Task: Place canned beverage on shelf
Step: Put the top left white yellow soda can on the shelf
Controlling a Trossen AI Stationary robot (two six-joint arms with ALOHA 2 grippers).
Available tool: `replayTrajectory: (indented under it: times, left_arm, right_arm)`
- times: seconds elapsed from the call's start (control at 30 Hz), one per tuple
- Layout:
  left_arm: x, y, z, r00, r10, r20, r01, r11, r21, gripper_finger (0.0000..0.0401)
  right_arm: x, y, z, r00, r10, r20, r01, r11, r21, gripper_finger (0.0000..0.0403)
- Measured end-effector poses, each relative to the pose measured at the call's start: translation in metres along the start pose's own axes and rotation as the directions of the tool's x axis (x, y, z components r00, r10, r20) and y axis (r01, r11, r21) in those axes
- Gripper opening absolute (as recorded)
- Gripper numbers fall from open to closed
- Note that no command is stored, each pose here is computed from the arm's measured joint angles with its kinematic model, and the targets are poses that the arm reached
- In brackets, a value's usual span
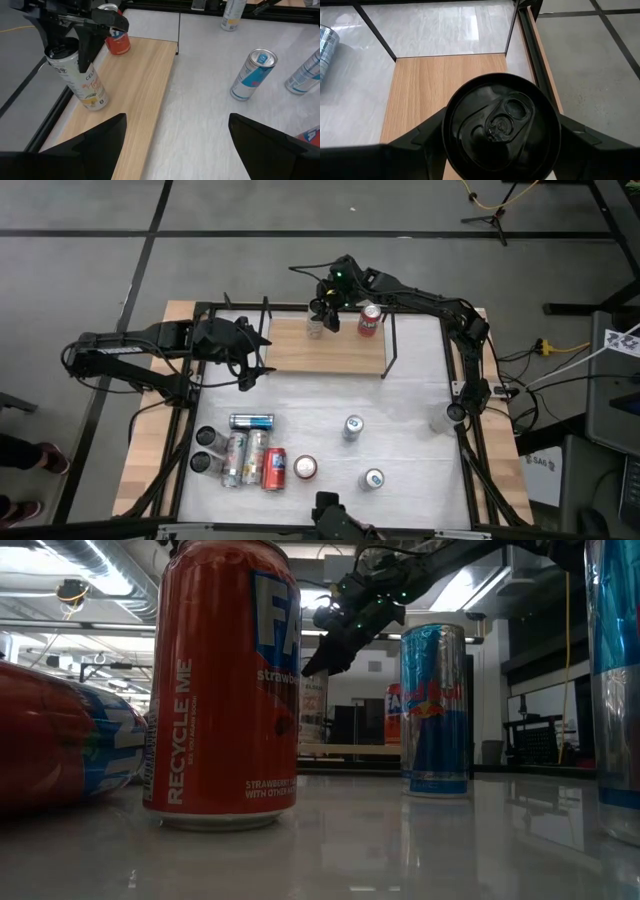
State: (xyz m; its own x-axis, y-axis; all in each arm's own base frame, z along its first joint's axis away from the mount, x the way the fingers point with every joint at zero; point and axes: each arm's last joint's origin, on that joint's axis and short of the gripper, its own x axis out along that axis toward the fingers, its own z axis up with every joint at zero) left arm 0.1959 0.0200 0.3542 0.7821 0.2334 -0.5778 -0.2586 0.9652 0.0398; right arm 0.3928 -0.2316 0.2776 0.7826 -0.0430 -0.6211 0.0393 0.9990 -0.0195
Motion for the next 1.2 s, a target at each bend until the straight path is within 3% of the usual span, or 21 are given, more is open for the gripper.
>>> replayTrajectory:
  times: [1.03, 1.2]
  left_arm:
    - [0.0001, -0.0003, 0.0, 1.0, -0.004, 0.0, 0.004, 1.0, 0.0, 0.0344]
    - [0.0001, -0.0003, 0.0, 1.0, -0.004, 0.0, 0.004, 1.0, 0.0, 0.0344]
  right_arm:
    - [0.008, -0.0019, -0.0031, 1.0, 0.001, 0.001, -0.001, 1.0, 0.0, 0.0258]
    - [0.0083, -0.002, -0.0032, 1.0, 0.0, 0.001, 0.0, 1.0, 0.0, 0.0283]
